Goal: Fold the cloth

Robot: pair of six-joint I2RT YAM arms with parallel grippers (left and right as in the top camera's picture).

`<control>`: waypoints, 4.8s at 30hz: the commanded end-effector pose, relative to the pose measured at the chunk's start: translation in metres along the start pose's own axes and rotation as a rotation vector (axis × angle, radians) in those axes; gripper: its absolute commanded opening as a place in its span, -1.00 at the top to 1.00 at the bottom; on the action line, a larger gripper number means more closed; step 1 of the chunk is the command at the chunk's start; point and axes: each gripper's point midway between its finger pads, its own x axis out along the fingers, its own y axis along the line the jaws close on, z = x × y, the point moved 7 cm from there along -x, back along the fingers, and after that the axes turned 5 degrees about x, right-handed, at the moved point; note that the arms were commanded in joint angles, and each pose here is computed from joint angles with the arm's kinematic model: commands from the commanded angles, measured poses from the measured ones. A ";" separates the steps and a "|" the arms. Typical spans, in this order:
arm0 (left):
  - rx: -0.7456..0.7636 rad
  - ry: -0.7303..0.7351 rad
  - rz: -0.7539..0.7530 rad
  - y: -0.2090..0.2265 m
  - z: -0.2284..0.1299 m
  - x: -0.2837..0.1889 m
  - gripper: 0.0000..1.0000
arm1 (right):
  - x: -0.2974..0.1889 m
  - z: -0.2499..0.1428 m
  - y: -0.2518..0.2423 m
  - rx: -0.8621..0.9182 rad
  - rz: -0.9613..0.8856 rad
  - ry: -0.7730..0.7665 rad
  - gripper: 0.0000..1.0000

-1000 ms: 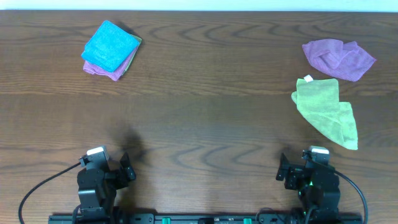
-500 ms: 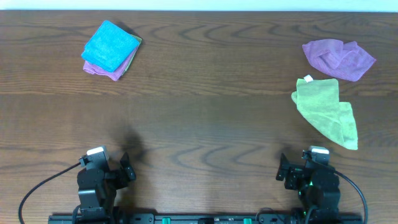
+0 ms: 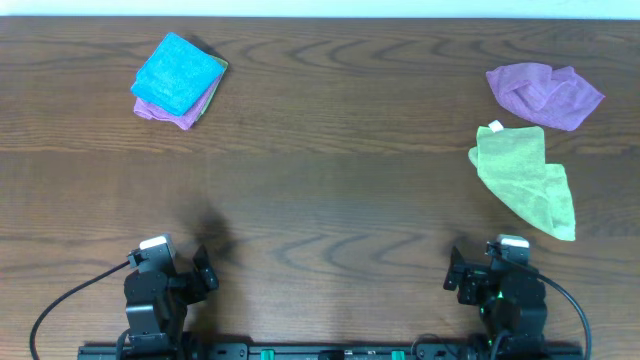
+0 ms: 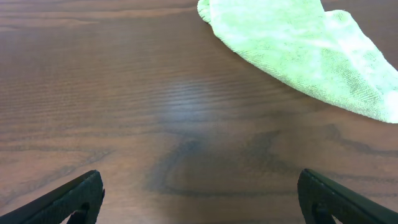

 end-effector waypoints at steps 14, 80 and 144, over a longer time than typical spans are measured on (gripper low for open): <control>0.012 0.017 0.015 0.002 -0.007 0.004 -0.90 | 0.002 -0.002 -0.001 0.022 -0.003 -0.002 -0.99; 0.012 0.017 0.015 0.002 -0.007 0.004 -0.90 | 0.025 0.227 -0.025 0.239 -0.293 0.112 -0.99; 0.012 0.017 0.015 0.002 -0.007 0.004 -0.90 | 0.300 0.243 -0.061 0.229 -0.016 -0.074 0.98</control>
